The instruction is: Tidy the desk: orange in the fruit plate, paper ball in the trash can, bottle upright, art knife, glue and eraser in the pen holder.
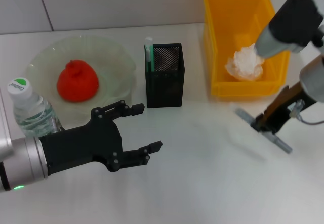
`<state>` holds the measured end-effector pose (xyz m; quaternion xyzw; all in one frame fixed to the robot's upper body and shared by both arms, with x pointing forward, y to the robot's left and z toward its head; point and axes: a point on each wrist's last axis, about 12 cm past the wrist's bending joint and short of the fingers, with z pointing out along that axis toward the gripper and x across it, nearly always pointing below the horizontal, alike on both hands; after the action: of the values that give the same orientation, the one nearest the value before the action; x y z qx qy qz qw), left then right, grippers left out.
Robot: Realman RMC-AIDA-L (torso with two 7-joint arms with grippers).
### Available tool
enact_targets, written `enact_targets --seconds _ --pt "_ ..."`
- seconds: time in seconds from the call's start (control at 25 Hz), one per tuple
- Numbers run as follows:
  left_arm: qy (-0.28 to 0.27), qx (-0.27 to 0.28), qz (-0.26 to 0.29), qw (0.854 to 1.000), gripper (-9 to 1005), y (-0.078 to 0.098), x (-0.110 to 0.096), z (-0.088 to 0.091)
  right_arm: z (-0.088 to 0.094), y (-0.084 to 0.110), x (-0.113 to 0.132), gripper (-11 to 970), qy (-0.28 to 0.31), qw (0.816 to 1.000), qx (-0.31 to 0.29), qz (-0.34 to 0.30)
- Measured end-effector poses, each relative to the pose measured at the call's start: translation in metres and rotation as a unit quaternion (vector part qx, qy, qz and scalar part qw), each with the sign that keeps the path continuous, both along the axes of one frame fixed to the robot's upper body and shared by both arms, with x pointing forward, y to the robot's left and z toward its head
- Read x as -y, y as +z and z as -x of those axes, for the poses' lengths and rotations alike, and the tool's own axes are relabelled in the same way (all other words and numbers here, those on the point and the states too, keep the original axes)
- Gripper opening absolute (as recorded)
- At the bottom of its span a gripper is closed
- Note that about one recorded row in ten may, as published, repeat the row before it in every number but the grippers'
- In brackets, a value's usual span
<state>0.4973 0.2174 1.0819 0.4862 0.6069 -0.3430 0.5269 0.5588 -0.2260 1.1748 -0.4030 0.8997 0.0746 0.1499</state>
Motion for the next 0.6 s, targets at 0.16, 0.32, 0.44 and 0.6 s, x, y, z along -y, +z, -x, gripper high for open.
enact_targets --seconds 0.16,0.32,0.44,0.6 --pt "-0.001 0.0 0.0 1.0 818 0.0 0.0 0.0 0.001 0.015 0.011 126 -0.009 0.998 0.056 -0.035" --pt "-0.001 0.0 0.0 1.0 818 0.0 0.001 0.0 0.001 0.031 0.019 125 -0.015 0.991 0.112 -0.07" --pt "-0.003 0.001 0.0 1.0 818 0.001 0.002 -0.001 0.001 0.038 0.026 124 -0.015 0.984 0.143 -0.1" --pt "-0.003 0.001 0.0 1.0 818 0.001 0.002 -0.001 0.0 0.038 0.03 124 -0.006 0.975 0.185 -0.127"
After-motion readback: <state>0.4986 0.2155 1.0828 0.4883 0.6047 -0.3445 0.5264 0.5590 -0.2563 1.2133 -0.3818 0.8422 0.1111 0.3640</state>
